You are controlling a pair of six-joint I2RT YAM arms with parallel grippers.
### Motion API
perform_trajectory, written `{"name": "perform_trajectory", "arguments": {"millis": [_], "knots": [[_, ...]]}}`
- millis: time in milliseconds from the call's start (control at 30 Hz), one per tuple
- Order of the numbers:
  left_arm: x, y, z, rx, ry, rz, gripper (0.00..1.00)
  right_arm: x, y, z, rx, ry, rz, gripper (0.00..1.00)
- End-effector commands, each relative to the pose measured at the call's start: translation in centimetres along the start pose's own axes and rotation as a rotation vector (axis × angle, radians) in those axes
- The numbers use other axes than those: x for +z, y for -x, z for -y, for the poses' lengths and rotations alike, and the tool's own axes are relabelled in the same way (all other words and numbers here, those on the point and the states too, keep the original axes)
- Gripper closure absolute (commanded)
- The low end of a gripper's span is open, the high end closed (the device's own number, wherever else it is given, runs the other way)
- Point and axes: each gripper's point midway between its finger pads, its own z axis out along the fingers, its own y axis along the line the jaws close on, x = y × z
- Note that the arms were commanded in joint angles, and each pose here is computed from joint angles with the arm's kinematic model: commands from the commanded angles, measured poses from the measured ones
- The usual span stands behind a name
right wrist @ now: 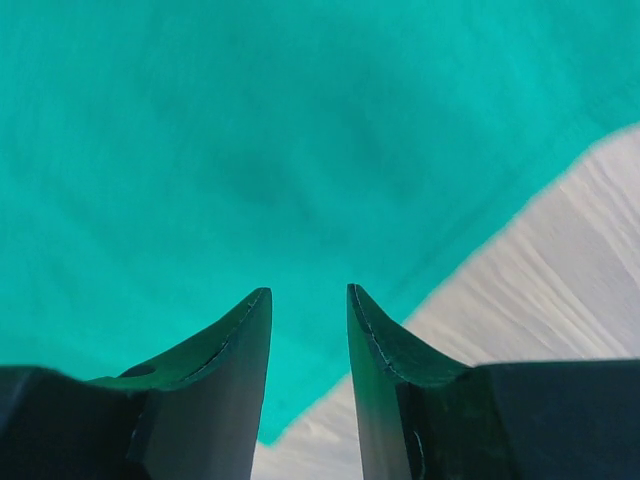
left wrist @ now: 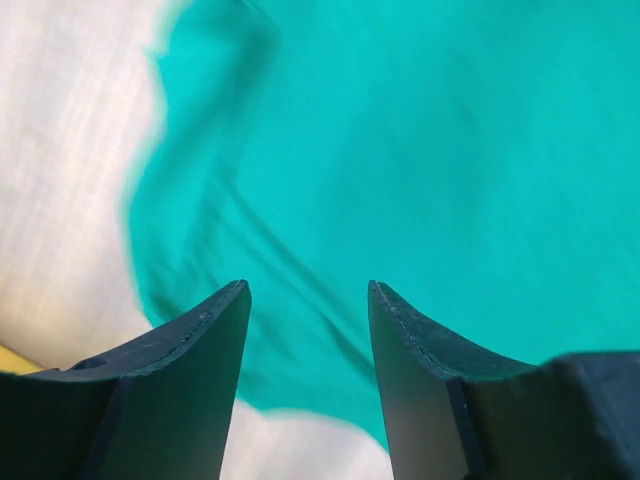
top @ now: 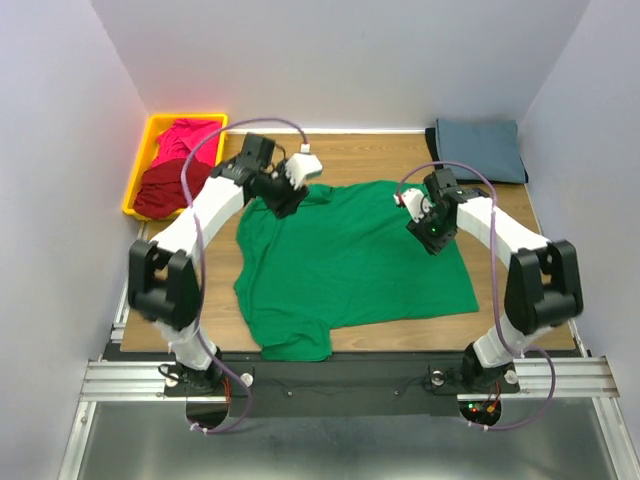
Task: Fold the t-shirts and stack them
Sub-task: Flatten the tshirt out
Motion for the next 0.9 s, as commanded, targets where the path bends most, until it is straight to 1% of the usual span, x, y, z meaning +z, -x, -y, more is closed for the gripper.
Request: {"name": "perform_trajectory", "arguments": {"millis": [0, 33, 67, 100, 200, 300, 333, 400, 500, 567, 600, 633, 700, 733, 833, 867], "knots": [[1.9, 4.7, -5.1, -0.06, 0.04, 0.132, 0.37, 2.0, 3.4, 1.3, 0.146, 0.005, 0.066, 0.59], [4.1, 4.0, -5.5, -0.079, 0.005, 0.114, 0.36, 2.1, 4.3, 1.9, 0.159, -0.005, 0.08, 0.59], [4.7, 3.9, -5.9, -0.086, -0.007, 0.107, 0.36, 2.5, 4.5, 2.1, 0.171, 0.0, 0.079, 0.59], [4.8, 5.1, -7.0, -0.08, 0.007, 0.129, 0.36, 2.8, 4.9, 2.2, 0.189, 0.007, 0.083, 0.59], [8.4, 3.9, -7.5, -0.112, -0.054, 0.106, 0.35, 4.3, 4.9, 2.4, 0.216, 0.029, 0.057, 0.59], [10.0, 3.6, -8.2, -0.126, -0.057, 0.105, 0.35, 4.9, 4.8, 2.5, 0.227, 0.039, 0.048, 0.59], [11.2, 2.7, -8.3, -0.138, -0.067, 0.086, 0.35, 5.1, 4.7, 2.5, 0.229, 0.044, 0.044, 0.59], [11.8, 2.3, -8.5, -0.138, -0.077, 0.084, 0.35, 5.1, 4.6, 2.6, 0.234, 0.041, 0.043, 0.59], [13.0, 1.8, -8.1, -0.135, -0.109, 0.088, 0.43, 5.2, 4.1, 2.7, 0.233, 0.038, 0.033, 0.59], [13.5, 1.4, -7.9, -0.135, -0.129, 0.085, 0.56, 5.3, 3.6, 2.8, 0.234, 0.037, 0.023, 0.59], [13.5, 1.3, -8.0, -0.128, -0.13, 0.082, 0.63, 5.3, 3.3, 2.9, 0.233, 0.035, 0.019, 0.59], [13.2, 1.5, -8.0, -0.123, -0.129, 0.089, 0.8, 5.4, 3.1, 2.8, 0.233, 0.038, 0.016, 0.59], [12.7, 1.8, -8.1, -0.119, -0.118, 0.112, 0.96, 5.2, 3.0, 2.7, 0.23, 0.035, 0.017, 0.59], [11.5, 3.1, -8.4, -0.098, -0.097, 0.149, 1.0, 5.3, 2.7, 2.6, 0.23, 0.037, 0.01, 0.59], [10.3, 3.4, -7.0, -0.04, -0.103, 0.158, 1.0, 5.1, 2.4, 2.6, 0.223, 0.034, 0.008, 0.59], [8.7, 4.5, -6.9, -0.003, -0.081, 0.184, 1.0, 5.0, 2.4, 2.6, 0.223, 0.033, 0.008, 0.59]]}}
